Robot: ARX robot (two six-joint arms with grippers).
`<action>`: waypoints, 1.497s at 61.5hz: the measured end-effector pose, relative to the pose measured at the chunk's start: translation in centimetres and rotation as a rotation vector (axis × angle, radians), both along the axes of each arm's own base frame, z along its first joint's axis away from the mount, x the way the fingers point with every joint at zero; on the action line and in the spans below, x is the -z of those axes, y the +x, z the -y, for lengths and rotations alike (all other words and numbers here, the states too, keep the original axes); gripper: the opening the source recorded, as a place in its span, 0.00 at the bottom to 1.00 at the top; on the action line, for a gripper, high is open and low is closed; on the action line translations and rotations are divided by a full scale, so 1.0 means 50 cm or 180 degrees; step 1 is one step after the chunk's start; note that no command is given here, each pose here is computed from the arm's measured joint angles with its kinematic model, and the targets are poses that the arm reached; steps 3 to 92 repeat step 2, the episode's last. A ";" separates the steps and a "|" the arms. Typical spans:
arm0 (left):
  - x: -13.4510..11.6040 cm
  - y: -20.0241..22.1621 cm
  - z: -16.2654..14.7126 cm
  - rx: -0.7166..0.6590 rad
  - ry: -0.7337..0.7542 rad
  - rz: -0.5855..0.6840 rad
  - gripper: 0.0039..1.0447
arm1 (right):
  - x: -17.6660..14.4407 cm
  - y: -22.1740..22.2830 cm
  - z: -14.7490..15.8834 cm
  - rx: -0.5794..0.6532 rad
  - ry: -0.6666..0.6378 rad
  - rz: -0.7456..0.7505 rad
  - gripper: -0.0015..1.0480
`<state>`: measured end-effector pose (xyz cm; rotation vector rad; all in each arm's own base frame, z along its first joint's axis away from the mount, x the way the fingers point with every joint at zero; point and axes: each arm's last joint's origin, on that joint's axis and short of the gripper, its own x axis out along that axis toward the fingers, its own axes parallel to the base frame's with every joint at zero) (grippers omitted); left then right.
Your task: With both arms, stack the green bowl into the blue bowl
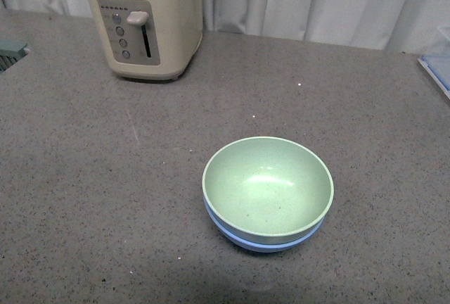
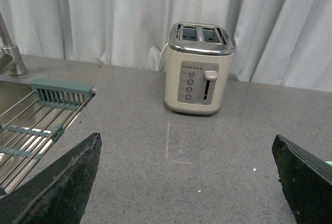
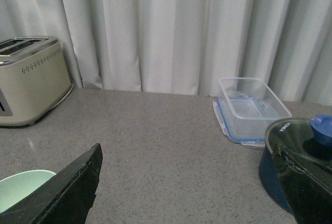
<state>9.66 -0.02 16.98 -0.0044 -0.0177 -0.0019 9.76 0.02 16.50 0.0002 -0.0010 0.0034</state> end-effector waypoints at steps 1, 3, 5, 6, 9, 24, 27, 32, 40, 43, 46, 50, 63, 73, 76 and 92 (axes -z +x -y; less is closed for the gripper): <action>0.000 0.000 0.000 0.0000 0.0000 0.0000 0.94 | 0.000 0.000 0.000 0.0000 0.0000 0.0000 0.91; 0.000 0.000 0.000 0.0000 0.0000 0.0000 0.94 | 0.000 0.000 0.000 0.0000 0.0000 0.0000 0.91; 0.000 0.000 0.000 0.0000 0.0000 0.0000 0.94 | 0.000 0.000 0.000 0.0000 0.0000 0.0000 0.91; 0.000 0.000 0.000 0.0000 0.0000 0.0000 0.94 | 0.000 0.000 0.000 0.0000 0.0000 0.0000 0.91; 0.000 0.000 0.000 0.0000 0.0000 0.0000 0.94 | 0.000 0.000 0.000 0.0000 0.0000 0.0000 0.91; 0.000 0.000 0.000 0.0000 0.0000 0.0000 0.94 | 0.000 0.000 0.000 0.0000 0.0000 0.0000 0.91; 0.000 0.000 0.000 0.0000 0.0000 0.0000 0.94 | 0.000 0.000 0.000 0.0000 0.0000 0.0000 0.91; 0.000 0.000 0.000 0.0000 0.0000 0.0000 0.94 | 0.000 0.000 0.000 0.0000 0.0000 0.0000 0.91; 0.000 0.000 0.000 0.0000 0.0000 0.0000 0.94 | 0.000 0.000 0.000 0.0000 0.0000 0.0000 0.91; 0.000 0.000 0.000 0.0000 0.0000 0.0000 0.94 | 0.000 0.000 0.000 0.0000 0.0000 0.0000 0.91; 0.000 0.000 0.000 0.0000 0.0000 0.0000 0.94 | 0.000 0.000 0.000 0.0000 0.0000 0.0000 0.91; 0.000 0.000 0.000 0.0000 0.0000 0.0000 0.94 | 0.000 0.000 0.000 0.0000 0.0000 0.0000 0.91; 0.000 0.000 0.000 0.0000 0.0000 0.0000 0.94 | 0.000 0.000 0.000 0.0000 0.0000 0.0000 0.91; 0.000 0.000 0.000 0.0000 0.0000 0.0000 0.94 | 0.000 0.000 0.000 0.0000 0.0000 0.0000 0.91; 0.000 0.000 0.000 0.0000 0.0000 0.0000 0.94 | 0.000 0.000 0.000 0.0000 0.0000 0.0000 0.91; 0.000 0.000 0.000 0.0000 0.0000 0.0000 0.94 | 0.000 0.000 0.000 0.0000 0.0000 0.0000 0.91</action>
